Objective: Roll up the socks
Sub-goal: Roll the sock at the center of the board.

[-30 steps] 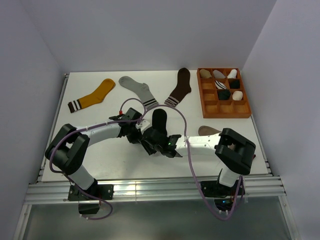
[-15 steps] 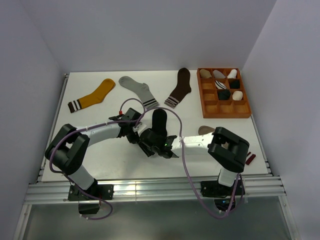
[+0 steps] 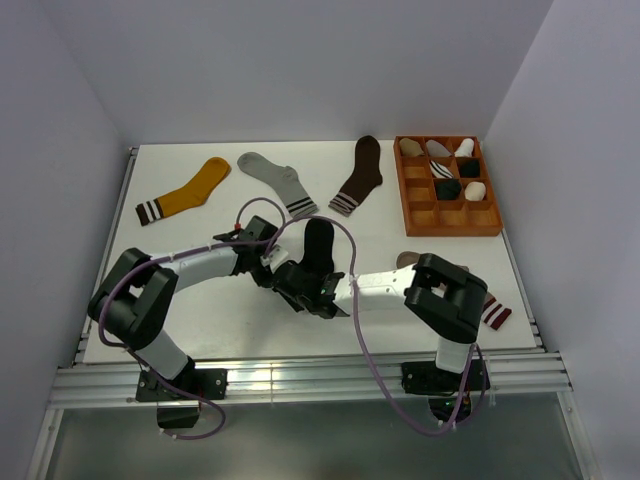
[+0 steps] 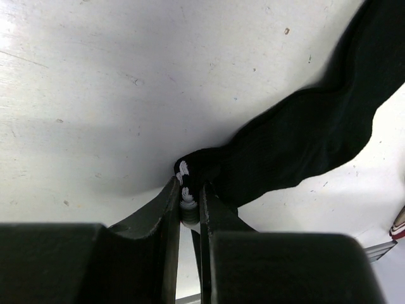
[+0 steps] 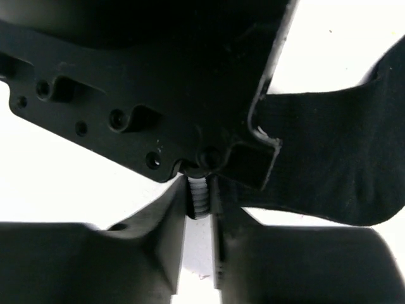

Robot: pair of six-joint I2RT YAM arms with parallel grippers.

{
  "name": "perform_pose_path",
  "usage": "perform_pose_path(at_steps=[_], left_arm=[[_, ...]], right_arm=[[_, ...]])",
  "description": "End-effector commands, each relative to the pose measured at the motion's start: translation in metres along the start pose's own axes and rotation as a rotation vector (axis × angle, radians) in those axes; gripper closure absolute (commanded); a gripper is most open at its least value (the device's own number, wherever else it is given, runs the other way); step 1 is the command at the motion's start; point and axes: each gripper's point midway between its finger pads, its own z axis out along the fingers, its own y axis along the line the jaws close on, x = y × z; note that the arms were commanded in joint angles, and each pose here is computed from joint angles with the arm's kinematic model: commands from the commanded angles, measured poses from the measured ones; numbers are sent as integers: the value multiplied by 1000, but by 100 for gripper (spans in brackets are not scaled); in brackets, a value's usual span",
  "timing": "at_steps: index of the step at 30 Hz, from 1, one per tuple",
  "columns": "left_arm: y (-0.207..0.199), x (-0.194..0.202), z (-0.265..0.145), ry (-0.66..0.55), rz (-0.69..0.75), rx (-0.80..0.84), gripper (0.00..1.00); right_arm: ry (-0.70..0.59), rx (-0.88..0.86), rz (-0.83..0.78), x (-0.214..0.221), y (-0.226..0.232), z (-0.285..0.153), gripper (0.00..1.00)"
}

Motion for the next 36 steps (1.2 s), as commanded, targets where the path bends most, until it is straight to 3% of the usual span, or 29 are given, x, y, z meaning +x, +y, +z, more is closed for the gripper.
perform_pose_path(at_steps=[1, 2, 3, 7, 8, 15, 22, 26, 31, 36], left_arm=[[25, 23, 6, 45, 35, -86, 100], [24, 22, 5, 39, 29, -82, 99], [25, 23, 4, 38, 25, -80, 99], [19, 17, -6, -4, 7, -41, 89], [18, 15, -7, -13, 6, -38, 82], [18, 0, -23, -96, -23, -26, 56], [15, -18, -39, -192, -93, 28, 38], [16, -27, -47, -245, -113, 54, 28], [7, -28, -57, -272, -110, 152, 28], [11, -16, -52, -237, -117, 167, 31]], right_arm=[[104, 35, -42, 31, -1, 16, 79], [125, 50, -40, 37, -4, 17, 93], [136, 49, -39, 41, -5, 17, 99], [164, -60, -3, 49, 5, 9, 100], [166, -79, 26, 48, 2, 8, 100], [206, -373, 166, 47, 11, -8, 100], [244, -534, 298, 41, 10, -10, 100], [264, -722, 430, 34, 15, -19, 100], [269, -901, 622, 23, 13, -22, 100], [299, -953, 774, 29, 4, -16, 100]])
